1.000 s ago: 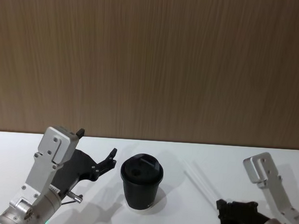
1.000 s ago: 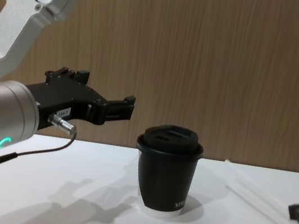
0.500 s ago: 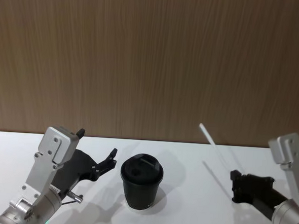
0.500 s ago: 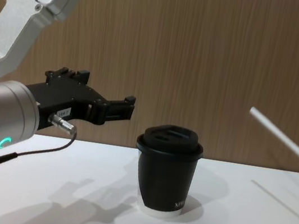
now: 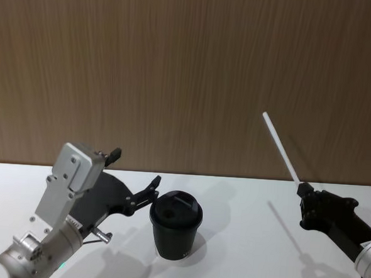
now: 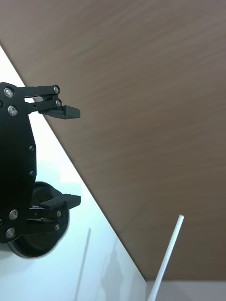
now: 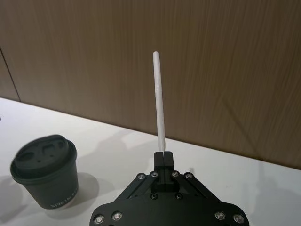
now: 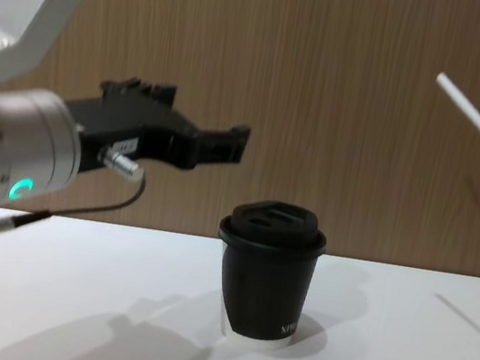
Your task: Pick up the straw with one hand, pass it to the other hand, and insert it into the cup.
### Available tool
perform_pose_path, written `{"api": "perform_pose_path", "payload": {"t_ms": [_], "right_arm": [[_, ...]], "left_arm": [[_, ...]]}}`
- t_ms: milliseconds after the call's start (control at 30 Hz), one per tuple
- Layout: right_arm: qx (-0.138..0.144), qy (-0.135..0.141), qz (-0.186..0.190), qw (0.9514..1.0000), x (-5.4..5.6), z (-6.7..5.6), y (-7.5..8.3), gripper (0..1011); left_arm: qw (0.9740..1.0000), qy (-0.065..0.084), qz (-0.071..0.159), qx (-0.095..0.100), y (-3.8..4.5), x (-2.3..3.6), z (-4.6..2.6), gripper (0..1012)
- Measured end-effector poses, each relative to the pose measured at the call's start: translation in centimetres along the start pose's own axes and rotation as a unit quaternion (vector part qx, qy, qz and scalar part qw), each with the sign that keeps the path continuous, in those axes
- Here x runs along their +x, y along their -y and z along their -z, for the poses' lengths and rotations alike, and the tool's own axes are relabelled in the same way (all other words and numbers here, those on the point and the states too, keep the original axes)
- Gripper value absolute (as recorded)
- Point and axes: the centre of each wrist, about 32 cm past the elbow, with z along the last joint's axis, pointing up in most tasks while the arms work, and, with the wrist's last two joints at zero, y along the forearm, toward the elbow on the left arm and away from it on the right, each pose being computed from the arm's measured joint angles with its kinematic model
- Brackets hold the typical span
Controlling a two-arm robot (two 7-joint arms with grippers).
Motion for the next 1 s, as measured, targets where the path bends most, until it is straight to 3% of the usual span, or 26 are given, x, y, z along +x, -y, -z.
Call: {"api": "perform_pose_path", "payload": {"t_ms": [267,533,800,900,1000], "right_arm": [[0.044,-0.023,-0.019,0.9986,-0.3,-0.4,1.5,0],[0.067,-0.046,-0.042,0.9958,-0.5,-0.6,2.7,0],[0.078,-0.067,-0.068,0.9923,-0.7,-0.7,3.5,0],[0.082,-0.075,-0.077,0.9908,-0.9,-0.7,3.8,0],[0.085,-0.082,-0.085,0.9894,-1.1,-0.6,3.9,0]], "left_arm": [[0.9989,-0.009,0.039,-0.025,0.26,0.22,-2.29,1004],[0.9965,-0.028,0.064,-0.045,0.22,0.57,-3.74,1003],[0.9920,-0.067,0.086,-0.064,0.09,1.09,-4.47,1003],[0.9885,-0.092,0.095,-0.073,0.01,1.37,-4.62,1003],[0.9859,-0.109,0.100,-0.079,-0.03,1.51,-4.66,1003]]}}
